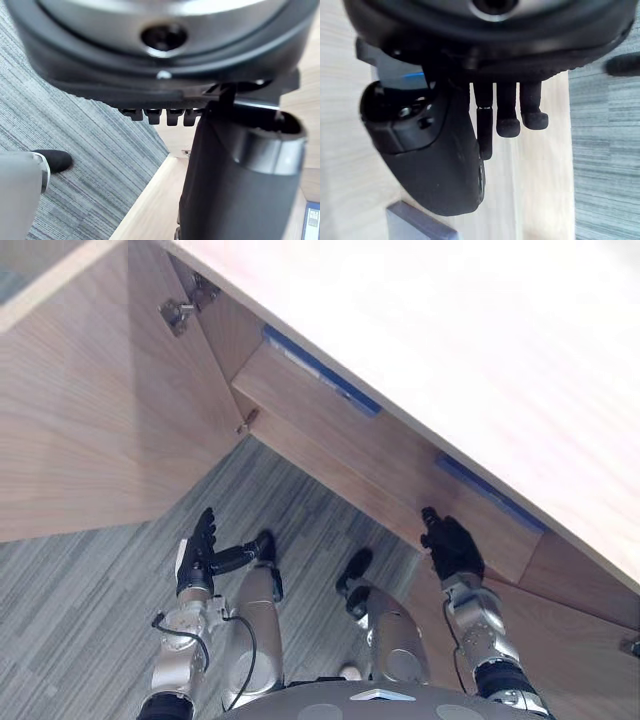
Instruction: Walk over to the cabinet, pick up the folder, carry it to the office cabinet, place the folder inside the office cabinet, then close the office cabinet door
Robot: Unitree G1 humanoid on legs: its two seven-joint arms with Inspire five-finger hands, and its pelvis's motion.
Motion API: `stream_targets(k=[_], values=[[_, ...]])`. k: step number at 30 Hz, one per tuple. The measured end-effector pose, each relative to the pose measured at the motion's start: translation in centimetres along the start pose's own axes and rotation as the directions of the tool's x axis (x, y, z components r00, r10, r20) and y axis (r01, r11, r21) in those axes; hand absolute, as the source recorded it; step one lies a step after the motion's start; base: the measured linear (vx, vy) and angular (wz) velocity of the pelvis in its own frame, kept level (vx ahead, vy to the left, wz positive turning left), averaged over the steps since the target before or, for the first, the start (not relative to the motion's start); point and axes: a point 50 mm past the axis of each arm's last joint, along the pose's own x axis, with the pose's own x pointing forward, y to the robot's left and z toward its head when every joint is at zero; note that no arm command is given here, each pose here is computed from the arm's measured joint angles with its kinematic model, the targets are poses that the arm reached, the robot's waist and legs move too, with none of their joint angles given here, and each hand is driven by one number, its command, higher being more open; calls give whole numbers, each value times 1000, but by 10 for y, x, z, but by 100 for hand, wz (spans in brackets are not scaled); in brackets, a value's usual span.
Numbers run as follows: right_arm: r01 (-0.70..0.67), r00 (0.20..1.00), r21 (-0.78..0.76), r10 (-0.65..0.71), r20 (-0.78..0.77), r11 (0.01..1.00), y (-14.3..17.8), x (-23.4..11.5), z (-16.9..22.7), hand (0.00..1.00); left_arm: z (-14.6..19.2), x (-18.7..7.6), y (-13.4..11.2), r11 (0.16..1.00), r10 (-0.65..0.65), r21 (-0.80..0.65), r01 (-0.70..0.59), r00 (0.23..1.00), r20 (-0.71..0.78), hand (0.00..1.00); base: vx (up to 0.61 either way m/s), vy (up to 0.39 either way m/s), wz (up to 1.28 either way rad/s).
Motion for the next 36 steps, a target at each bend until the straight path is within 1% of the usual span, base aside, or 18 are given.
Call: stream_targets(k=[4, 6, 9, 10, 11, 13, 16, 21, 22, 28, 29, 31, 32, 36], values=[[-53, 995, -101, 44, -91, 994, 3, -2, -16, 0, -14, -3, 2, 998, -5, 58, 8, 998, -57, 100, 9, -11, -4], [-71, 990, -116, 55, -132, 991, 3, -3, -23, 0, -19, -4, 3, 997, -9, 75, 15, 997, -79, 100, 1, -26, -3], [-112, 970, -234, 56, -237, 966, -1, -9, -41, 0, -31, -7, 5, 993, -8, 113, 23, 991, -131, 100, 12, -28, -3], [-129, 953, -298, 36, -300, 946, -6, -14, -53, 0, -40, -10, 5, 991, -8, 128, 30, 986, -169, 100, 15, -46, -5], [-133, 949, -313, 30, -315, 940, -7, -15, -56, 0, -42, -11, 5, 991, -8, 133, 33, 984, -178, 100, 28, -32, -4], [-154, 914, -407, -26, -405, 900, -18, -25, -74, 0, -57, -17, 4, 983, -17, 172, 61, 969, -245, 100, 37, -28, 0], [-170, 876, -488, -96, -473, 856, -27, -36, -90, 0, -77, -26, 5, 975, -12, 205, 88, 939, -342, 100, 34, -31, 3], [-158, 820, -543, -197, -537, 825, -37, -53, -112, 0, -97, -39, 13, 970, 22, 226, 90, 893, -449, 100, 9, -7, 3], [-137, 813, -532, -213, -542, 836, -38, -57, -115, 0, -101, -42, 13, 970, 26, 226, 91, 883, -469, 100, -3, 10, 5], [-73, 781, -553, -297, -549, 830, -47, -65, -121, 0, -117, -54, 15, 959, 29, 251, 133, 832, -554, 100, -13, 48, -8], [7, 755, -526, -350, -555, 851, -51, -69, -125, 0, -128, -62, 17, 952, 49, 266, 153, 780, -624, 100, -10, 124, -31], [22, 753, -516, -354, -554, 856, -51, -69, -125, 0, -129, -62, 17, 949, 46, 270, 164, 773, -633, 100, -11, 101, -27], [50, 738, -504, -372, -563, 863, -53, -69, -125, 100, -130, -60, 16, 943, 43, 278, 184, 759, -650, 100, -23, 71, -29], [71, 738, -493, -378, -559, 867, -55, -69, -124, 100, -130, -59, 15, 934, 35, 289, 209, 753, -657, 100, -11, 34, -15]])
